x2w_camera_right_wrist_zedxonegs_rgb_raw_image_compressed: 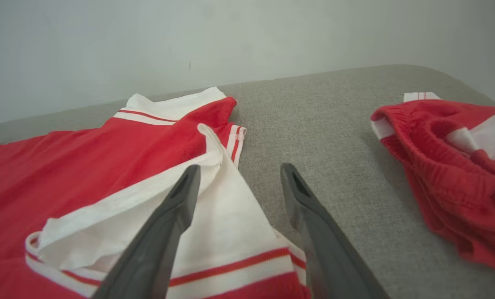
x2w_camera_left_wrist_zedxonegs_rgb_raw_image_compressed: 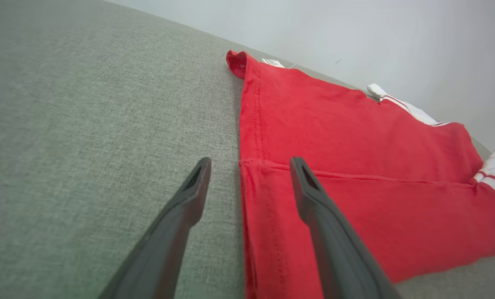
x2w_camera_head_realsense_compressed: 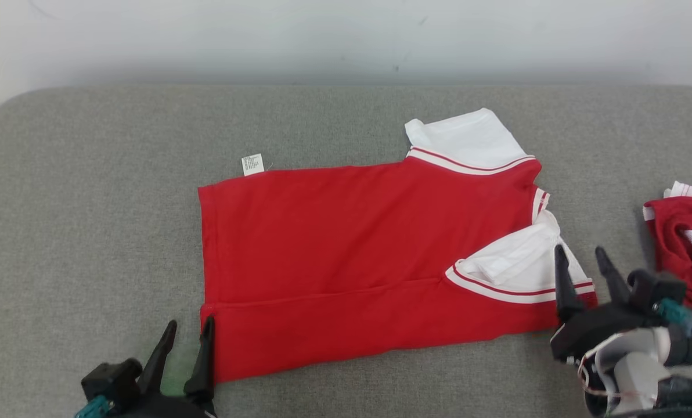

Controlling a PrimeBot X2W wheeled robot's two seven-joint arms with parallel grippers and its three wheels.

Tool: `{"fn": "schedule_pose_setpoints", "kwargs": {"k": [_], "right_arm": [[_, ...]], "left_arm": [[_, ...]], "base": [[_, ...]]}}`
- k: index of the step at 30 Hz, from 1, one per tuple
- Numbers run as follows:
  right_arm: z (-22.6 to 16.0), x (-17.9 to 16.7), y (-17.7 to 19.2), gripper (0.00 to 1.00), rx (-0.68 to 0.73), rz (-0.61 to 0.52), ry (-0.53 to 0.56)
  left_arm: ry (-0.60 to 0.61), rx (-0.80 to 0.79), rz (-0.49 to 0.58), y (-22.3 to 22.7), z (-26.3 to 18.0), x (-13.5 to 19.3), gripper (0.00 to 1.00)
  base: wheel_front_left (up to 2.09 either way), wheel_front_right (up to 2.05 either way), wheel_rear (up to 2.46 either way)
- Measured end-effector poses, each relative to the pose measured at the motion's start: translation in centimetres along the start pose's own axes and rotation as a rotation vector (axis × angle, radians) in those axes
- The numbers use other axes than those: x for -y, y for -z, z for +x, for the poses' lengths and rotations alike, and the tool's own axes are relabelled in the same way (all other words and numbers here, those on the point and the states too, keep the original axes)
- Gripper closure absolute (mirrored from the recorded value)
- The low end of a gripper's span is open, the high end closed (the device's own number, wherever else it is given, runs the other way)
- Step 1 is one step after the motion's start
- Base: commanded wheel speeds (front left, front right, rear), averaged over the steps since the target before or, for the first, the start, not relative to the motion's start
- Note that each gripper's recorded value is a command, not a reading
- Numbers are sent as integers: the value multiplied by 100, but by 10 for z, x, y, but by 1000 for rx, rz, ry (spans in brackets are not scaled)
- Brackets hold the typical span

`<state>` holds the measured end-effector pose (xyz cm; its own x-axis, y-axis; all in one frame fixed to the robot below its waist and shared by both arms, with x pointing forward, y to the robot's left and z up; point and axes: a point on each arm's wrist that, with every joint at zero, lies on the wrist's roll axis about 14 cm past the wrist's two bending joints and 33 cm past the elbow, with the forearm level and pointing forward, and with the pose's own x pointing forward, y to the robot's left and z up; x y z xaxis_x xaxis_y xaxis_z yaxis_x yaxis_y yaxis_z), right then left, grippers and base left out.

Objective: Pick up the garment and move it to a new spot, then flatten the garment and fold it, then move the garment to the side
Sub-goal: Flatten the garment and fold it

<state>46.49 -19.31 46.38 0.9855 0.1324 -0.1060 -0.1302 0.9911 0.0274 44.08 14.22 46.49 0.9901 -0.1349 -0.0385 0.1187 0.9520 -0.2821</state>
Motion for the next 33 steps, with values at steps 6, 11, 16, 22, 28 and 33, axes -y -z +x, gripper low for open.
{"fn": "schedule_pose_setpoints", "kwargs": {"k": [6,11,16,22,28,33], "right_arm": [[-35,-4,25,0,-49,43,16],[-50,7,38,0,-78,68,61],[-47,12,42,0,-90,75,74],[-33,11,49,0,-117,75,69],[-29,4,67,48,-177,92,52],[-29,2,70,95,-187,103,45]], "left_arm": [[-15,-1,-13,2,-19,-2,0],[0,-2,-14,3,-20,3,0],[6,-12,-18,7,-16,5,0],[22,-20,-27,10,-11,9,0],[-6,-25,-68,13,-13,2,0],[10,-66,-138,27,-15,12,0]], "base": [[0,0,0],[0,0,0],[0,0,0],[0,0,0],[0,0,0],[0,0,0]]}}
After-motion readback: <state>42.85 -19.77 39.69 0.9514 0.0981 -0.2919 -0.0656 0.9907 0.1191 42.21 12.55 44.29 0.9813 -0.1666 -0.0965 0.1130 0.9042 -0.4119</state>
